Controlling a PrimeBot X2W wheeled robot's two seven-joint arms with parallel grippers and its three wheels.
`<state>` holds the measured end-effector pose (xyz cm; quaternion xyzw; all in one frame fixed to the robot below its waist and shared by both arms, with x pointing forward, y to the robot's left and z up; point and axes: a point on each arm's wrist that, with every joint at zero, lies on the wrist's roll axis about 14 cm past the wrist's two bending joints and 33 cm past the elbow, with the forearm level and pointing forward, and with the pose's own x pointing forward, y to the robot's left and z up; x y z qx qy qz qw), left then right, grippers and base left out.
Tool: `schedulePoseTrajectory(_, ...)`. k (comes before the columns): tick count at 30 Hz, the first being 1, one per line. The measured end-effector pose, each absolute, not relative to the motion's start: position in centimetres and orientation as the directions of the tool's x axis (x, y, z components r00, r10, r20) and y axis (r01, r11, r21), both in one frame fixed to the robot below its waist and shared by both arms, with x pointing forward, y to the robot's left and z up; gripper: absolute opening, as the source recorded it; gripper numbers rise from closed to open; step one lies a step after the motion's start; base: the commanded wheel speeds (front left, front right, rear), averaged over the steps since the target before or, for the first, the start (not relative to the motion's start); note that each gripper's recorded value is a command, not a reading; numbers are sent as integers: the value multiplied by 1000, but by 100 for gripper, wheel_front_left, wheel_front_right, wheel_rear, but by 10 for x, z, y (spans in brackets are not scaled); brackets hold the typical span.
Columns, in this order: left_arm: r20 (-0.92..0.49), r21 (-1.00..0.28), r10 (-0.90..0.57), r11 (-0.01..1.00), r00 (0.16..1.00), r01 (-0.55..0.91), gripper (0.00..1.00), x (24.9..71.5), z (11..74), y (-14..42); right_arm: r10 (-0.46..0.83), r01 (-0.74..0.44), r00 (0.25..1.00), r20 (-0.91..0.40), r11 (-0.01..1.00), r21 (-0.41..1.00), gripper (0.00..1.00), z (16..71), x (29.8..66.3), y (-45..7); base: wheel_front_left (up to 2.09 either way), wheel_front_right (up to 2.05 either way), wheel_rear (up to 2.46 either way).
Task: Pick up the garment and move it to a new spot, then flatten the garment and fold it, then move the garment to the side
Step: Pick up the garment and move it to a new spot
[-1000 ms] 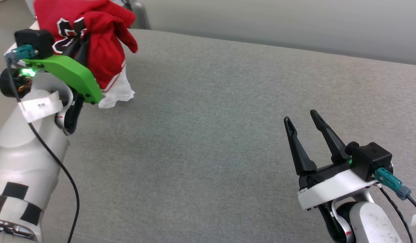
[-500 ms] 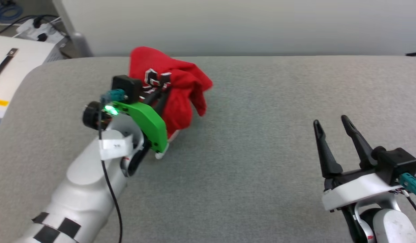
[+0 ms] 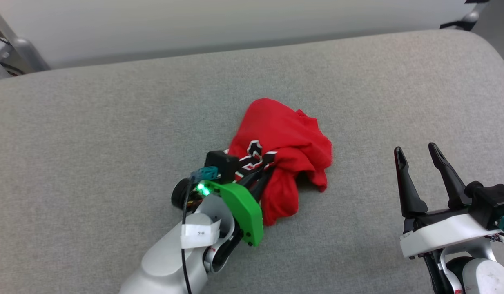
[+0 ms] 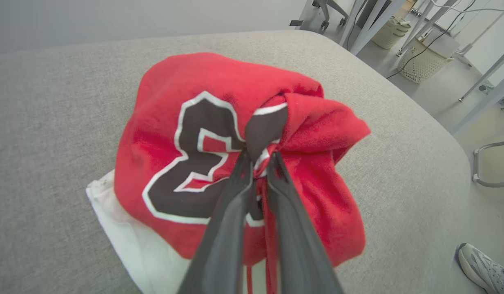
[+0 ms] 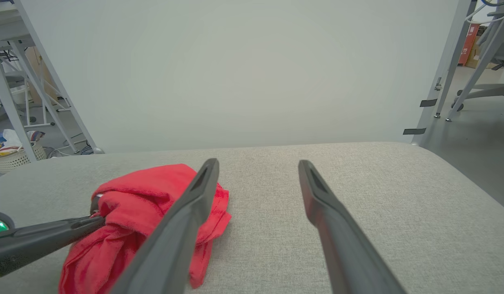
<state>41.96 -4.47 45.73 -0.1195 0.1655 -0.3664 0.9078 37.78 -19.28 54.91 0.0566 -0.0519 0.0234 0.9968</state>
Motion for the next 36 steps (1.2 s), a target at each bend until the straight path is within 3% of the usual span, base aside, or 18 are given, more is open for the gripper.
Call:
schedulePoseTrajectory(9, -325, -422, -676, 729, 662, 538, 0, 407, 401, -34, 22, -27, 999, 42, 992, 121, 100, 523, 388, -197, 0, 0, 0)
schedulePoseTrajectory(10, -320, -422, -674, 731, 666, 536, 15, 406, 401, -33, 27, -32, 999, 41, 992, 123, 100, 522, 390, -195, 0, 0, 0)
schedulePoseTrajectory(11, -315, -422, -670, 733, 672, 533, 38, 406, 401, -32, 34, -39, 999, 43, 991, 125, 100, 522, 392, -193, 0, 0, 0)
schedulePoseTrajectory(12, -311, -421, -669, 734, 675, 533, 100, 406, 401, -32, 39, -45, 998, 44, 991, 127, 100, 523, 394, -191, 0, 0, 0)
schedulePoseTrajectory(18, -264, -346, -638, 762, 723, 547, 100, 407, 415, -21, 68, -74, 996, 56, 991, 113, 100, 527, 396, -183, 0, 0, 0)
schedulePoseTrajectory(23, -137, -292, -580, 798, 803, 527, 100, 419, 455, -6, 88, -97, 993, 81, 989, 108, 100, 537, 394, -177, 0, 0, 0)
schedulePoseTrajectory(31, 56, -245, -366, 897, 929, 368, 100, 433, 521, 60, 128, -138, 987, 96, 984, 111, 100, 544, 389, -164, 0, 0, 0)
schedulePoseTrajectory(36, 94, -215, -249, 940, 964, 264, 100, 426, 532, 103, 152, -162, 984, 96, 980, 112, 100, 546, 388, -156, 0, 0, 0)
